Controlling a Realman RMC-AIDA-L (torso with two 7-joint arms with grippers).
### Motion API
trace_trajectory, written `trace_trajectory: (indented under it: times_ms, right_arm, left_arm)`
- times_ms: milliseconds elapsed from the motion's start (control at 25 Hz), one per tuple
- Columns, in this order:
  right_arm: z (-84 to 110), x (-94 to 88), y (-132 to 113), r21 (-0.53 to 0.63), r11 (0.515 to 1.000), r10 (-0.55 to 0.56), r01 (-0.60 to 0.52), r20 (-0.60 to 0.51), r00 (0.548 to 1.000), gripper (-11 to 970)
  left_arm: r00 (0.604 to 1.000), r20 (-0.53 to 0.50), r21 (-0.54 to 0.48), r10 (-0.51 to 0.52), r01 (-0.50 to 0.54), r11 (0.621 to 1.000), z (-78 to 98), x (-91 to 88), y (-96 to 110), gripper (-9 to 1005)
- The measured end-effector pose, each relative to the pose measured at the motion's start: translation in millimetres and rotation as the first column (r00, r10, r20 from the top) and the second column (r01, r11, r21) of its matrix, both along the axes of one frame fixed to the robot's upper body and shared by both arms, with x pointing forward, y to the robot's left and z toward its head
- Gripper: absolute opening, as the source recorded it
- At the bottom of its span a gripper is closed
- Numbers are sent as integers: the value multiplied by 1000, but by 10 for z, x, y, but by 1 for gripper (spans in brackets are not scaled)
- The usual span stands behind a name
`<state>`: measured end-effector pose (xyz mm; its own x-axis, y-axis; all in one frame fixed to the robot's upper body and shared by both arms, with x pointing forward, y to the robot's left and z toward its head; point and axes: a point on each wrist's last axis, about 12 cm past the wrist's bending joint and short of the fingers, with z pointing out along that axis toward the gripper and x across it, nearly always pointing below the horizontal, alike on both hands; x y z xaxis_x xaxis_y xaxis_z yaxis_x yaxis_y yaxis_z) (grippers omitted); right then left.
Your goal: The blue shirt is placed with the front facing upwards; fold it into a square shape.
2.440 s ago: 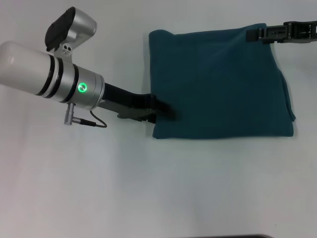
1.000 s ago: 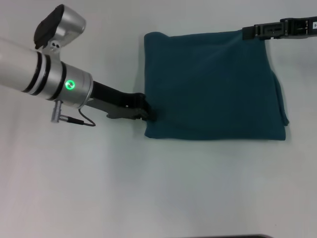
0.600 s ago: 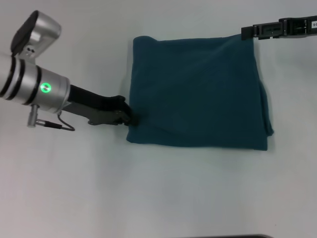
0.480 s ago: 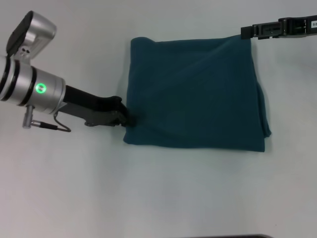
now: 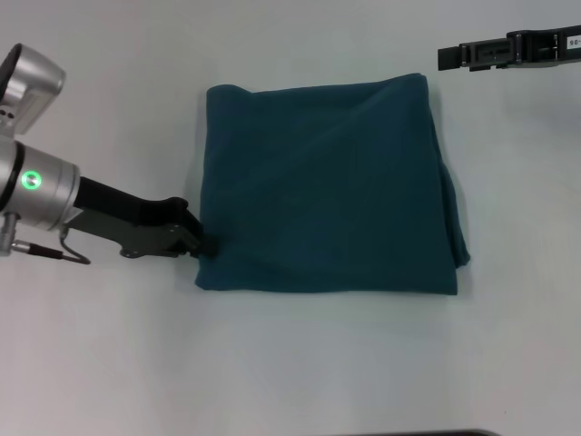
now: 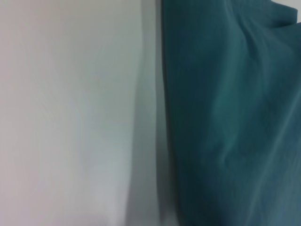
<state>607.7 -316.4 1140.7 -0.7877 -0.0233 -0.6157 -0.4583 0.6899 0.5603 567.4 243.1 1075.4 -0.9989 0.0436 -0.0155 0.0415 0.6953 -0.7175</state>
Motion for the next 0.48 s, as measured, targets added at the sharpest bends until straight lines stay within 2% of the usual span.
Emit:
trace_trajectory:
  times_ms: [480]
  right_arm:
    - [-9,16,24,2,1000,0,0,-6,1000,899]
  left_arm:
    - [999,-27,-6,19,-20,1000,37,-72,157,48]
